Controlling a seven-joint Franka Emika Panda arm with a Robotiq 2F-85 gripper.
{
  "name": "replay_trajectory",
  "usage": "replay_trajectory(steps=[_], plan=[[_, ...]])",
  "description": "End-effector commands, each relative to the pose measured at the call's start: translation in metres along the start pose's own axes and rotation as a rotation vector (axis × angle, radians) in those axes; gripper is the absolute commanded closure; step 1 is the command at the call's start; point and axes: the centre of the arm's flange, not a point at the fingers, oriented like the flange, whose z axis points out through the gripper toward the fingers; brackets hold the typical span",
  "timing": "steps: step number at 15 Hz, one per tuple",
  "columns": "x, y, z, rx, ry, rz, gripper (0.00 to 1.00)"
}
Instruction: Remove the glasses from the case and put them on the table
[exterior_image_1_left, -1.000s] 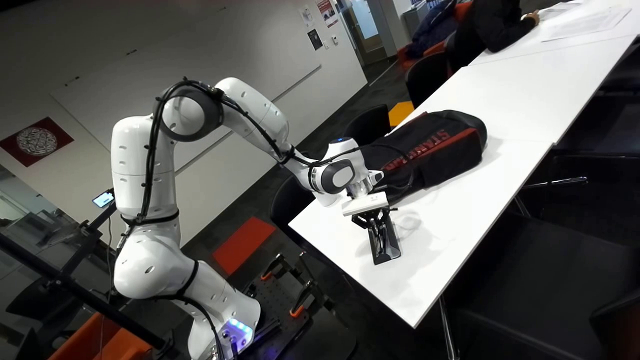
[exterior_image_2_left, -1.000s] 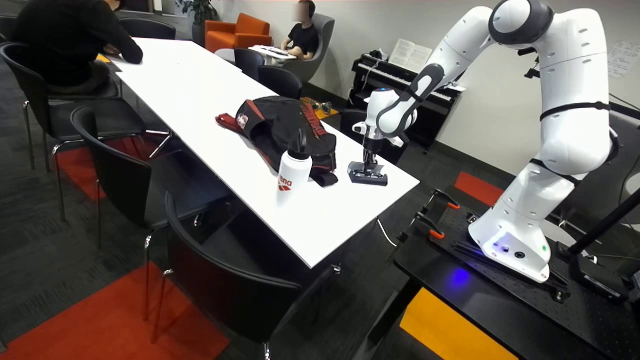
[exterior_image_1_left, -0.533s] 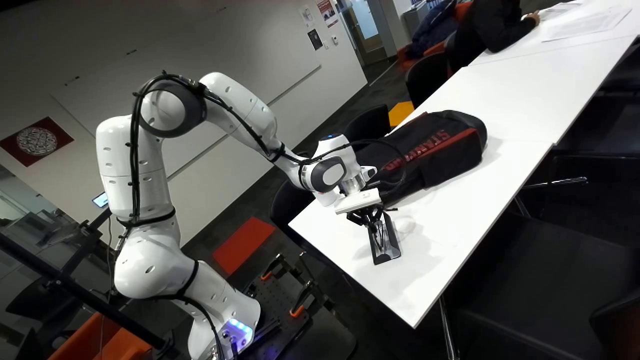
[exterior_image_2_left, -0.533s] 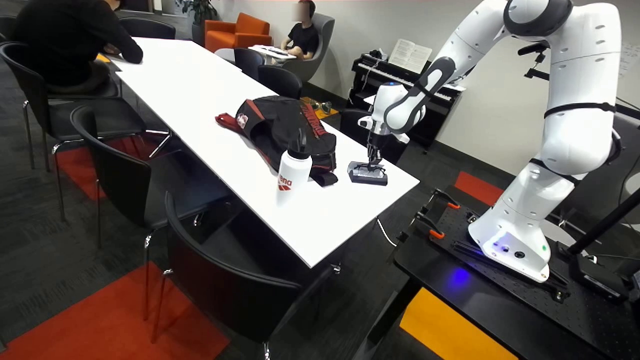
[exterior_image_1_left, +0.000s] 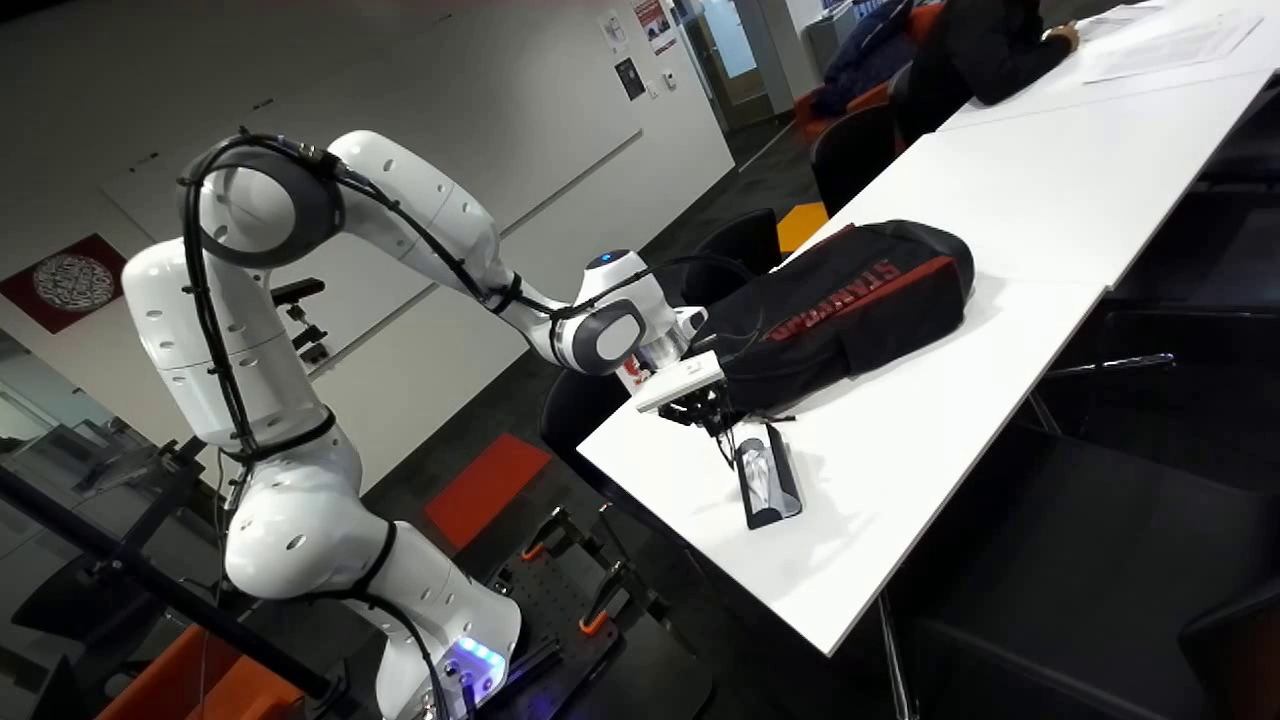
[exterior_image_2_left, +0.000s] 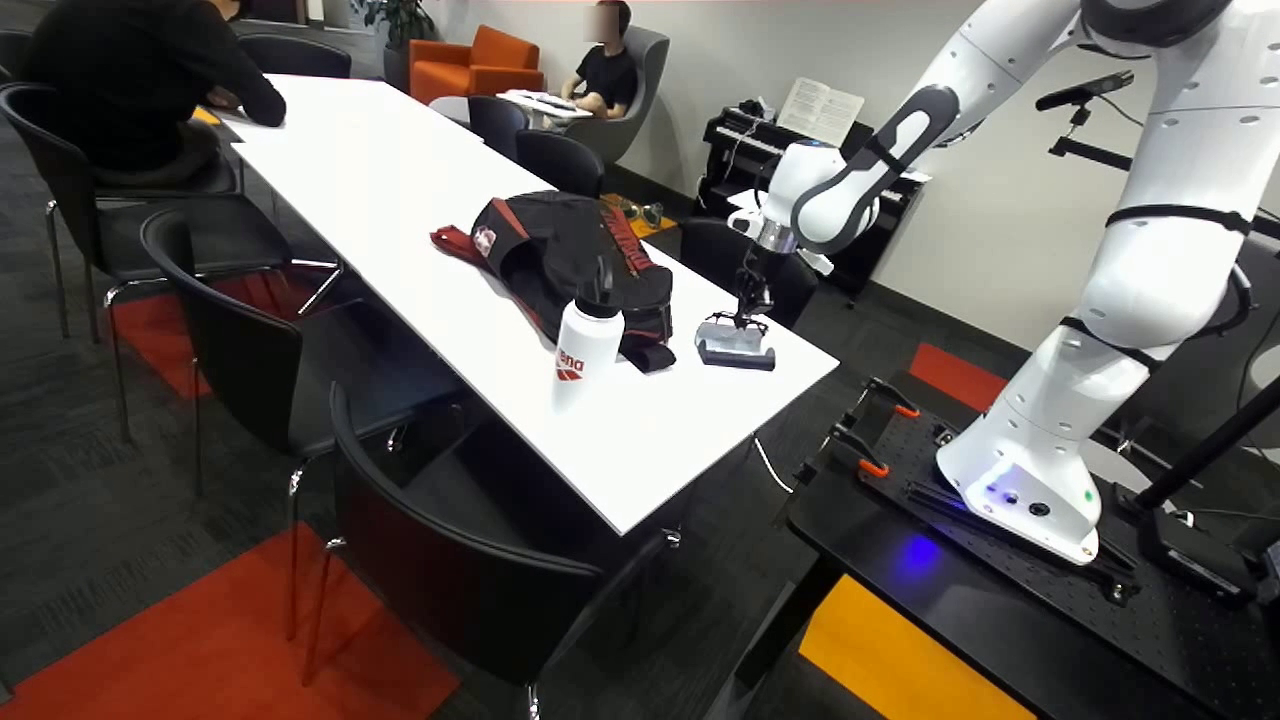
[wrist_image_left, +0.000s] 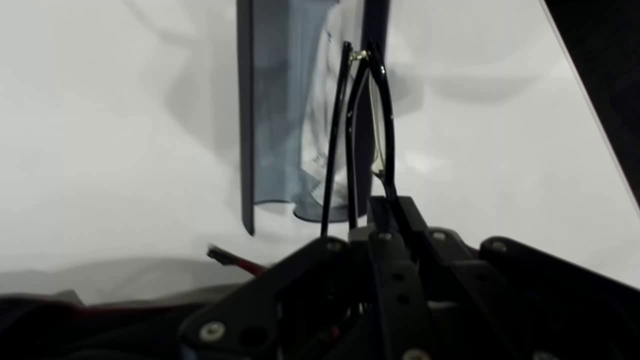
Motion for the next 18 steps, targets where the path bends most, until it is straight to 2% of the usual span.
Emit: replay_trajectory(steps=[1, 3, 6, 10, 18], plan=[[0.015, -0.036, -0.013, 0.055, 0.045, -0.116, 0.98], [0.033, -0.054, -0.004, 0.067, 0.053, -0.177, 0.98], [0.057, -0.073, 0.005, 0.104, 0.017, -0.227, 0.98], [0.078, -0.087, 0.023, 0.195, -0.062, -0.278, 0.98], [0.101, -0.082, 0.081, 0.271, -0.24, -0.346, 0.98]])
